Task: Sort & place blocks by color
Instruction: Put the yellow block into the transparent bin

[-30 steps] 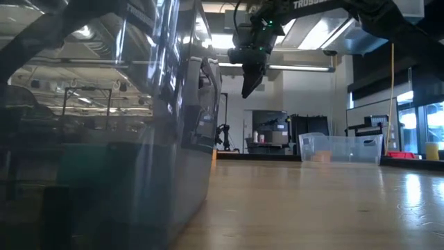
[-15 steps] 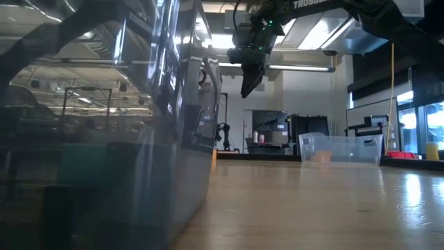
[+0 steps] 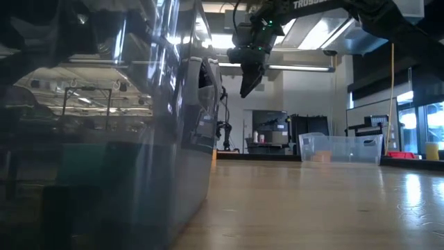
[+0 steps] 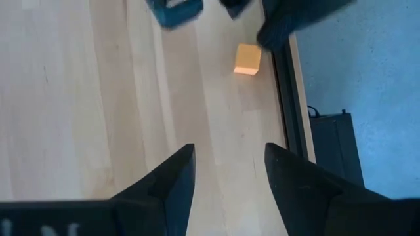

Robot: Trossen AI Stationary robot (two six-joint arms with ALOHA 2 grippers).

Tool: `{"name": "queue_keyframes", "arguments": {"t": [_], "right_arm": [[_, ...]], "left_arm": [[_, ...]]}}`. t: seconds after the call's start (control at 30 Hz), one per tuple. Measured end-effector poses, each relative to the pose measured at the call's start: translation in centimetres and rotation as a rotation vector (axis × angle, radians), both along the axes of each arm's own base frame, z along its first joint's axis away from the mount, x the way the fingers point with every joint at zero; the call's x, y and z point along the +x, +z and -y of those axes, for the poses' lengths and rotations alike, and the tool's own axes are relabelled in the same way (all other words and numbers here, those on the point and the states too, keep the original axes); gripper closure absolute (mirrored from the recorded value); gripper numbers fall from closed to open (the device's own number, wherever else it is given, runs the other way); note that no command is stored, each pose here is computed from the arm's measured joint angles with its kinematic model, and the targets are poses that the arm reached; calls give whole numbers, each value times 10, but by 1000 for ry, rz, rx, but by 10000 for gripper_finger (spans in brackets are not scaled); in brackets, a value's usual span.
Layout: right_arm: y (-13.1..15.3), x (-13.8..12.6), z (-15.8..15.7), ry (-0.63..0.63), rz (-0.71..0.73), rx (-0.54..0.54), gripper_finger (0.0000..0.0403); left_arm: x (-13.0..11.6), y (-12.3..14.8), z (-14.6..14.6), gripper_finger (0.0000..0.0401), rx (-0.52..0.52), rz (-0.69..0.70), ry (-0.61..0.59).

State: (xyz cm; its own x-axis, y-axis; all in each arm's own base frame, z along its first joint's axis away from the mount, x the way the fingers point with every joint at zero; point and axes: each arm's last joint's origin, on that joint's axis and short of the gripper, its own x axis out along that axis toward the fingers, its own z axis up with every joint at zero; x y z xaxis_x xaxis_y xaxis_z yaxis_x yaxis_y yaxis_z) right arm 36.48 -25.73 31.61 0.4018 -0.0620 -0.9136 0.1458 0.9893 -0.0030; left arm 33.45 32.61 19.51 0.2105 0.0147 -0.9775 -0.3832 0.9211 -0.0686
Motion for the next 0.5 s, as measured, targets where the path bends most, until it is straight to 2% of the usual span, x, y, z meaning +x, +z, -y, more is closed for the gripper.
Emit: {"name": "queue_keyframes", "arguments": {"t": [0.27, 0.5], "right_arm": [[0, 0, 0, 0, 2, -1, 219], [0, 0, 0, 0, 1, -1, 219]], "left_arm": [[6, 3, 2, 401, -27, 45, 62], [2, 3, -6, 401, -62, 90, 227]]}}
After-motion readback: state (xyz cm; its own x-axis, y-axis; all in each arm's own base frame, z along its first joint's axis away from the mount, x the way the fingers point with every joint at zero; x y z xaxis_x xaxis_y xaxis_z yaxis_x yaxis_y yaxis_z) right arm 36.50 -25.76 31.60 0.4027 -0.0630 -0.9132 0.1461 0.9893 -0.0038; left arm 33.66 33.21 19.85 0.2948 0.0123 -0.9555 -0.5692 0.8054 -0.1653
